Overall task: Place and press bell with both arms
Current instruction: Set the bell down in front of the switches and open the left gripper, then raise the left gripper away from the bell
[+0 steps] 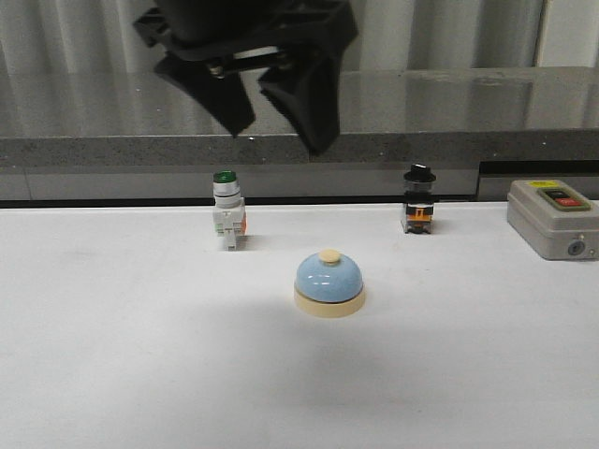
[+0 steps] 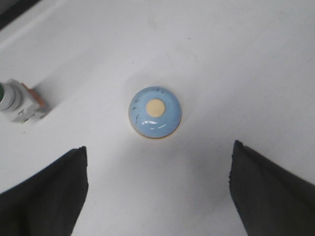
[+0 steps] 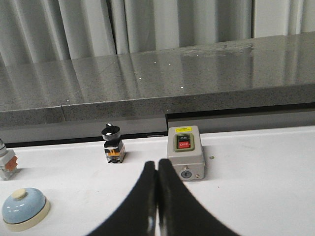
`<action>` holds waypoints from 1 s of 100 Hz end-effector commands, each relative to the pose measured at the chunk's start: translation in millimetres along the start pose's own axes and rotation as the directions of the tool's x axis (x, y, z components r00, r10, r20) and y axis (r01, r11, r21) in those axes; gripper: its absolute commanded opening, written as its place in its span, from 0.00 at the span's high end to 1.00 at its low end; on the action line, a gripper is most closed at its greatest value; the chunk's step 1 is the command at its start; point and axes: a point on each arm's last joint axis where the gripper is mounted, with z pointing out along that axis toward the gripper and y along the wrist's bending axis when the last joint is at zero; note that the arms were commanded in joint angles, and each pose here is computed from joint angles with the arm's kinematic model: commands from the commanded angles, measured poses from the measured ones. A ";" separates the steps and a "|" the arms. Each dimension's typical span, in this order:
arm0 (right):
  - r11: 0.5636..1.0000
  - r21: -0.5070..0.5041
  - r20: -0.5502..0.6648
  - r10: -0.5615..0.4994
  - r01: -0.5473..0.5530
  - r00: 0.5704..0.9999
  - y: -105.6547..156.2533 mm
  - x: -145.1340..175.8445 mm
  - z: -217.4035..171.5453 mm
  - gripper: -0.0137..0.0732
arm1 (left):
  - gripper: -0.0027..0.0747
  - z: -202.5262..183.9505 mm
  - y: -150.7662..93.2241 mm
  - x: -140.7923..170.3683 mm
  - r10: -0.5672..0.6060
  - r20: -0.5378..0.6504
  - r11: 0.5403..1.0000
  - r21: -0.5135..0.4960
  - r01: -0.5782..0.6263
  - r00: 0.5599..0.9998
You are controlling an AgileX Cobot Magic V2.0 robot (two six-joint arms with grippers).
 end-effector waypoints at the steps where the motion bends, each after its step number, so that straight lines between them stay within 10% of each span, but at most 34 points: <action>1: 1.000 -0.015 0.120 -0.018 0.020 0.993 2.4 -15.0 -2.6 0.92 | 0.23 -39.6 12.6 -1.3 -0.072 0.158 0.997 -0.006 0.074 0.985; 53: 1.000 -0.015 0.120 -0.018 0.020 0.993 2.4 -15.0 -2.6 0.92 | 0.23 -140.8 93.8 114.3 -0.300 0.431 0.887 -0.204 0.415 0.851; 100: 1.000 -0.015 0.120 -0.018 0.020 0.993 2.4 -15.0 -2.6 0.92 | 0.24 -205.0 60.5 193.6 -0.234 0.678 0.841 -0.218 0.495 0.697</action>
